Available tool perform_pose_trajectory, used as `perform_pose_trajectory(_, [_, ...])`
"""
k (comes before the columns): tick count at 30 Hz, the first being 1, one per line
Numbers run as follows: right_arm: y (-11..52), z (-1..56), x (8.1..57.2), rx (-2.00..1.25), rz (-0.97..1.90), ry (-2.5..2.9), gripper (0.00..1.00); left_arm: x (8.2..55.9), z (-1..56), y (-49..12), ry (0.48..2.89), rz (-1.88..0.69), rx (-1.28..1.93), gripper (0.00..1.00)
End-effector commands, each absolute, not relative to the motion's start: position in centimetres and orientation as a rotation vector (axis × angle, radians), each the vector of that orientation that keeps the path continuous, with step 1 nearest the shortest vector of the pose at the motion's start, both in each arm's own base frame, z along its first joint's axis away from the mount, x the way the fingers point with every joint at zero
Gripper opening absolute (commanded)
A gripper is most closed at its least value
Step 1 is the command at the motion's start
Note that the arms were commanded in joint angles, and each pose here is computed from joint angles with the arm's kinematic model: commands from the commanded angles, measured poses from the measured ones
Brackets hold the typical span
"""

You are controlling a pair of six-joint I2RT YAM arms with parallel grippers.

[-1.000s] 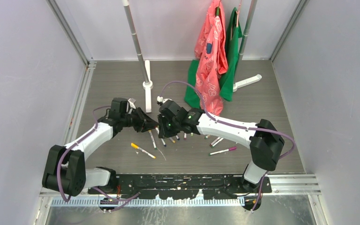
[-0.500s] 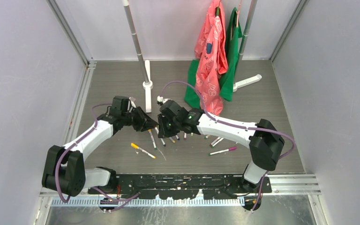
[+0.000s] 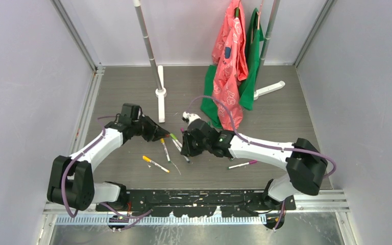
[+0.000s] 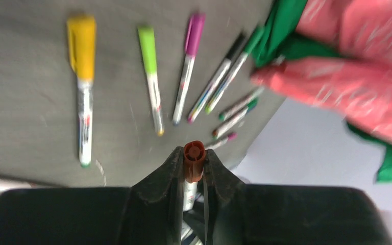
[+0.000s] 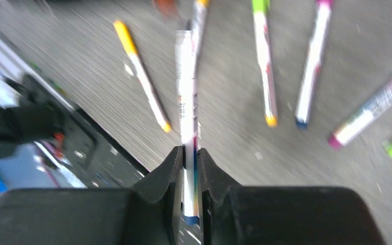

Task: Open the pen caps
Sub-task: Open the pen cap from the pen, then place the pen at the center of the board.

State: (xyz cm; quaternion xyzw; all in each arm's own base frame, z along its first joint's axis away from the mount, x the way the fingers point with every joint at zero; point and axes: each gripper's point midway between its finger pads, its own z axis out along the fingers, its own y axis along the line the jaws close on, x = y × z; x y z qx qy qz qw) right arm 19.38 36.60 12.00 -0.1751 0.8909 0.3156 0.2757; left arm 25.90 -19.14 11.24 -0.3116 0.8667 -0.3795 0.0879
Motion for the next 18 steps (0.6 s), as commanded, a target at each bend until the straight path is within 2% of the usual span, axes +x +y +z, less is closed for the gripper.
perform_pose_trajectory(1, [30.3, 7.4, 14.4, -0.584, 0.626, 2.639, 0.01, 33.4, 13.9, -16.1, 2.250, -1.069, -1.070, 0.00])
perform_pose_trajectory(6, [29.4, 6.9, 13.9, -0.588, 0.612, 2.643, 0.01, 34.3, 13.2, -16.7, 2.216, -1.133, -1.145, 0.00])
perform_pose_trajectory(10, [28.9, 8.0, 14.1, -0.572, 0.611, 2.611, 0.01, 34.7, 13.7, -17.1, 2.254, -1.131, -1.073, 0.00])
perform_pose_trajectory(18, [24.6, 11.6, 16.9, -0.371, 0.361, 2.517, 0.01, 29.6, 11.7, -16.2, 2.585, -0.750, -0.742, 0.00])
